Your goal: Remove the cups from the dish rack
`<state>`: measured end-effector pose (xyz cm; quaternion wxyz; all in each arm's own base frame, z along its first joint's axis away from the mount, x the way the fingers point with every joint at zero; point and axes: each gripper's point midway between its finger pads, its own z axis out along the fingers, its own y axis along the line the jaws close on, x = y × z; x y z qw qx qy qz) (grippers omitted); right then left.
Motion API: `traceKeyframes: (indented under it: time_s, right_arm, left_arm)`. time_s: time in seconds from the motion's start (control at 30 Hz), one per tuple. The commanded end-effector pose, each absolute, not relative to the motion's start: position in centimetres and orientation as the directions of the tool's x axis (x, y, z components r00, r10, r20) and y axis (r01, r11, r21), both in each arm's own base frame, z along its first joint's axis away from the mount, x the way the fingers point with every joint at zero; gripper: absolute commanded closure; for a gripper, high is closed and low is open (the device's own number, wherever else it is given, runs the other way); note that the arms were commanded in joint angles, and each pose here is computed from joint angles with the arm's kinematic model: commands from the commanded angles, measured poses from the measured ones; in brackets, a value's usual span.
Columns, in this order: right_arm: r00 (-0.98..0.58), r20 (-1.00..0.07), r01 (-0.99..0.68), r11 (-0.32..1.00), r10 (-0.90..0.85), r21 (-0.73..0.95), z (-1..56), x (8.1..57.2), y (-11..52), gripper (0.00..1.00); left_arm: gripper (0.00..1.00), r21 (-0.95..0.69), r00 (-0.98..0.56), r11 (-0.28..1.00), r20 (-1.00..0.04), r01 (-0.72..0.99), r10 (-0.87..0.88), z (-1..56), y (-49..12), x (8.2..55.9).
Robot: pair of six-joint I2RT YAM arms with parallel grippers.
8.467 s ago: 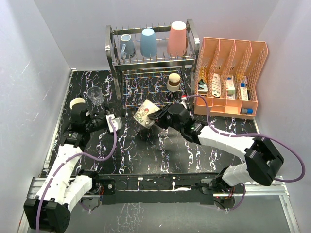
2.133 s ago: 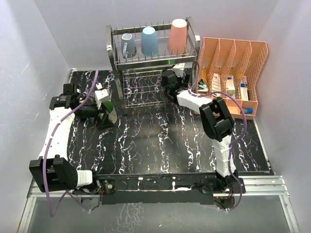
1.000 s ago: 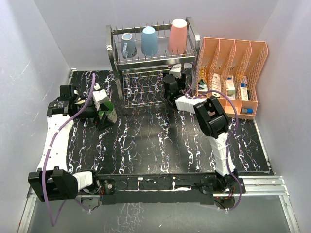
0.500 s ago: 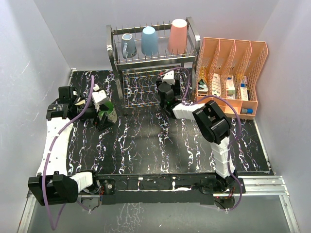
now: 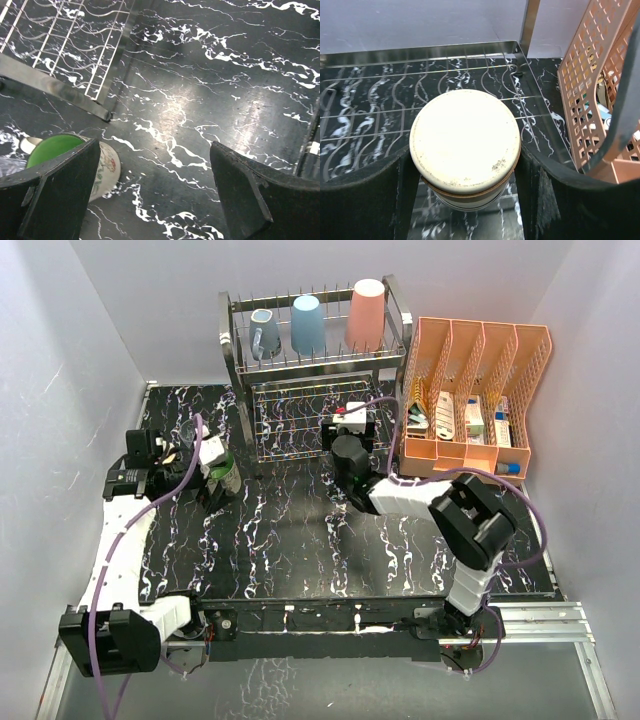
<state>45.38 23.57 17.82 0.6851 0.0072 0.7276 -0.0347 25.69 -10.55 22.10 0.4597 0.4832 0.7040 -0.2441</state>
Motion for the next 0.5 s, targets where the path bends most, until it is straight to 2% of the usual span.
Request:
traceKeyframes:
  time_s: [0.0,0.17,0.27,0.47]
  right_arm:
    - [0.041,-0.987,0.038,0.987,0.153,0.154,22.9,41.9,24.7,0.79]
    - [-0.024,-0.961,-0.036,0.960,0.276,0.277,22.2,36.9,27.4,0.80]
    - [-0.122,-0.919,-0.076,0.920,0.374,0.384,21.4,34.3,29.1,0.80]
    - [-0.353,-0.707,-0.127,0.718,0.612,0.685,22.3,30.7,32.8,0.80]
  left_arm:
    - [0.11,0.245,0.047,0.358,-0.875,0.901,0.481,23.0,-11.3,26.2]
    - [0.10,0.375,0.184,0.296,-0.837,0.878,0.515,22.6,-12.0,26.0]
    - [0.10,0.436,0.252,0.259,-0.811,0.862,0.528,22.1,-12.5,25.7]
    - [0.10,0.564,0.400,0.187,-0.746,0.804,0.533,21.5,-14.2,25.4]
